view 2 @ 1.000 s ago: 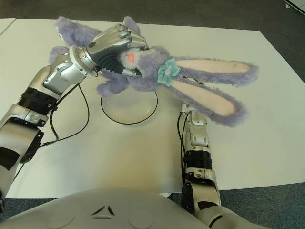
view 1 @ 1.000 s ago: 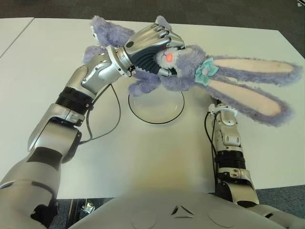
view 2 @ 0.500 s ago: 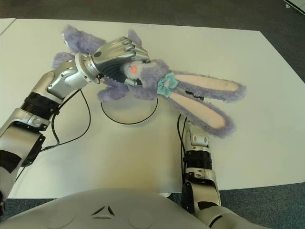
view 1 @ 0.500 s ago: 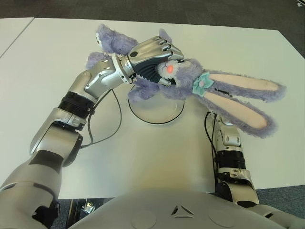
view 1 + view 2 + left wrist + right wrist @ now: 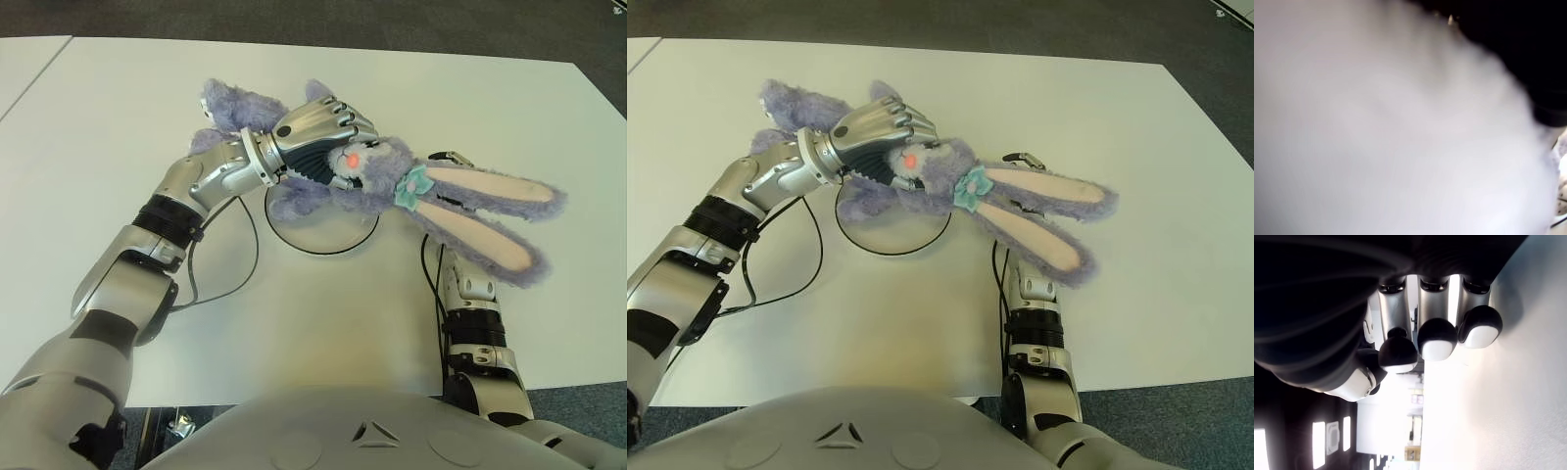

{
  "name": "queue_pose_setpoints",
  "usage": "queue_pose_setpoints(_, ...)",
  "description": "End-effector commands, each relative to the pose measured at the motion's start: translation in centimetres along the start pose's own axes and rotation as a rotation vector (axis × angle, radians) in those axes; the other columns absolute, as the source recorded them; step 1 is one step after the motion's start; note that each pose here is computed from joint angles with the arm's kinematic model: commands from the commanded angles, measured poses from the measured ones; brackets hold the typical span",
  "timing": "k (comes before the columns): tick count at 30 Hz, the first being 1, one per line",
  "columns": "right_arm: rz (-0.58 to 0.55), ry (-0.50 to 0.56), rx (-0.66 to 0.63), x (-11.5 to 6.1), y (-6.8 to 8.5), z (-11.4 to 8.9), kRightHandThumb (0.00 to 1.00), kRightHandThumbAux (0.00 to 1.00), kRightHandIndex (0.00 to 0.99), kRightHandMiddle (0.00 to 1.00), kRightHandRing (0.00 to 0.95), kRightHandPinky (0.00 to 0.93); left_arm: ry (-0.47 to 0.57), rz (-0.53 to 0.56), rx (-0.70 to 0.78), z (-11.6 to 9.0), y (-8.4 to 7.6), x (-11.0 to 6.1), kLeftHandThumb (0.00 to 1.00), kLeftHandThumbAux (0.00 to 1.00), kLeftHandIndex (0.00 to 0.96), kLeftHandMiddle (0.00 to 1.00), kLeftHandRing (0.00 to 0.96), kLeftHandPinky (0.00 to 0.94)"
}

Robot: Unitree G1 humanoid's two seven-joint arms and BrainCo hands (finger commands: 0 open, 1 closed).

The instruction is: Put the doll into the plate.

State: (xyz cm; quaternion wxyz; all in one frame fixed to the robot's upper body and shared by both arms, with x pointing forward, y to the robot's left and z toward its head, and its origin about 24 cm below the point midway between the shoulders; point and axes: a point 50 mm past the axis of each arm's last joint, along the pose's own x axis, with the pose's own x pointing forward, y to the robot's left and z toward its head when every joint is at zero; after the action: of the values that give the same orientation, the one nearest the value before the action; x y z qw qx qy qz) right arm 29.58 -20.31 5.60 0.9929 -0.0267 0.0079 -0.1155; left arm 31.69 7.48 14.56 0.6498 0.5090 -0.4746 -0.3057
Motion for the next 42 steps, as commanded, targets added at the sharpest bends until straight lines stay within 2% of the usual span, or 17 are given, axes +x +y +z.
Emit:
queue_pose_setpoints(1,-0.004,0.148,-0.017,-1.2,-0.2,-3.2,0.724,0.711,0.441,0.888,0.890,0.898,0.033,-0.042,0.001,-0.1,-2.1,-0.2,0.951,0.648,0.391,0.505,0.534,0.835)
queue_pose_setpoints(19,-0.001,0.145,-0.009,-1.3,-0.2,-3.1,0.723,0.711,0.441,0.888,0.890,0.901,0.033,-0.100,-0.022,0.2,-4.8,-0.6,0.951,0.648,0.390,0.506,0.537,0.835)
queue_pose_setpoints(29,0.002,0.145,-0.005,-1.3,-0.2,-3.1,0.723,0.711,0.441,0.890,0.895,0.905,0.043,-0.129,-0.058,0.3,-5.5,-1.0,0.951,0.649,0.388,0.504,0.539,0.837)
queue_pose_setpoints(34,0.002,0.143,-0.005,-1.3,-0.2,-3.1,0.724,0.711,0.441,0.887,0.888,0.899,0.028,-0.227,-0.052,0.1,-5.9,-1.3,0.951,0.649,0.387,0.506,0.541,0.844)
queue_pose_setpoints(42,0.007,0.143,-0.003,-1.3,-0.2,-3.1,0.725,0.710,0.441,0.887,0.890,0.902,0.016,-0.317,-0.084,0.1,-6.2,-1.4,0.950,0.649,0.390,0.511,0.536,0.842)
